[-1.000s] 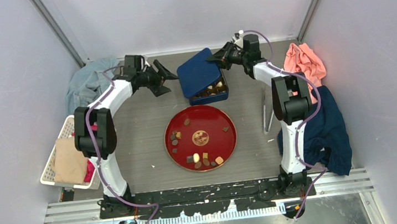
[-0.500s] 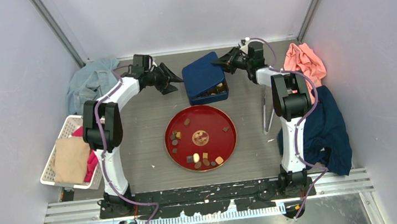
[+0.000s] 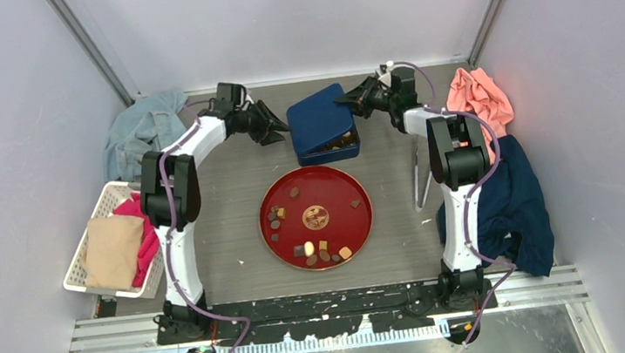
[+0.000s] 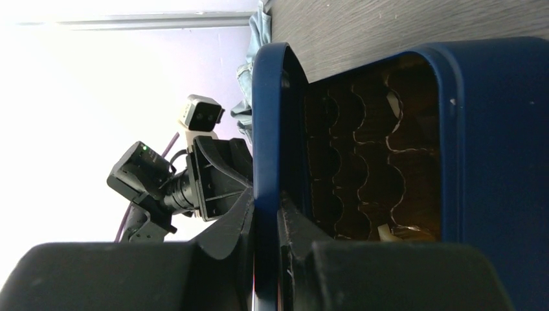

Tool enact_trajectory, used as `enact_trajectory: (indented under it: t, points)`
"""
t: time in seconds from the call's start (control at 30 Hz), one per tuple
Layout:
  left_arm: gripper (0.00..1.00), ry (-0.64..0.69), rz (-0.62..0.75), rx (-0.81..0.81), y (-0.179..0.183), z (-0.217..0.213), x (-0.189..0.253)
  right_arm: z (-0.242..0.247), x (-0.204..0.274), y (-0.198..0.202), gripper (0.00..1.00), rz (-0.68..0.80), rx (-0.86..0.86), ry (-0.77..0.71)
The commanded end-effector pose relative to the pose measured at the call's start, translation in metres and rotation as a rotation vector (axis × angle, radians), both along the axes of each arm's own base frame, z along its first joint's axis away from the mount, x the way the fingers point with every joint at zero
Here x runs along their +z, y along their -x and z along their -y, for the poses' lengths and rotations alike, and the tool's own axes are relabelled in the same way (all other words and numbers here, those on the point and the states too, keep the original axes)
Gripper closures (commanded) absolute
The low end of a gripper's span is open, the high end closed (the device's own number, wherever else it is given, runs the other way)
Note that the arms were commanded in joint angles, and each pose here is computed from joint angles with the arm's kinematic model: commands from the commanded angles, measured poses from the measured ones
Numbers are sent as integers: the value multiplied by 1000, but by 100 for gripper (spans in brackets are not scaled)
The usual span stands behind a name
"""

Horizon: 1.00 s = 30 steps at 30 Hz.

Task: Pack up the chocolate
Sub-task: Close the box lid on the packing box.

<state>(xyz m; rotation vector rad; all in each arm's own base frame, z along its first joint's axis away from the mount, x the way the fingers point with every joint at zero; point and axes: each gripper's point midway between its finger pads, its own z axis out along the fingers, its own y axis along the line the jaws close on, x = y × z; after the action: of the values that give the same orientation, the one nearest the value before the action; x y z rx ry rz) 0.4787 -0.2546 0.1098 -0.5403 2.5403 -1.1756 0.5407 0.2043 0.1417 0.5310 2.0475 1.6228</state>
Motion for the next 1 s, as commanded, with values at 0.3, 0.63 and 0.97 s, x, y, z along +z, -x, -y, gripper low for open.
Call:
enact_trajectory:
  t: [0.3,0.63,0.97]
  points:
    - [65,-33,28,-68,-7,14,1,14,7,2,97,49,-1,57]
    - [66,-46,30,-83,-11,20,-3,30,3,14,54,29,-3,244]
    - [66,-49,27,-85,-8,23,-5,51,12,28,37,22,-48,403]
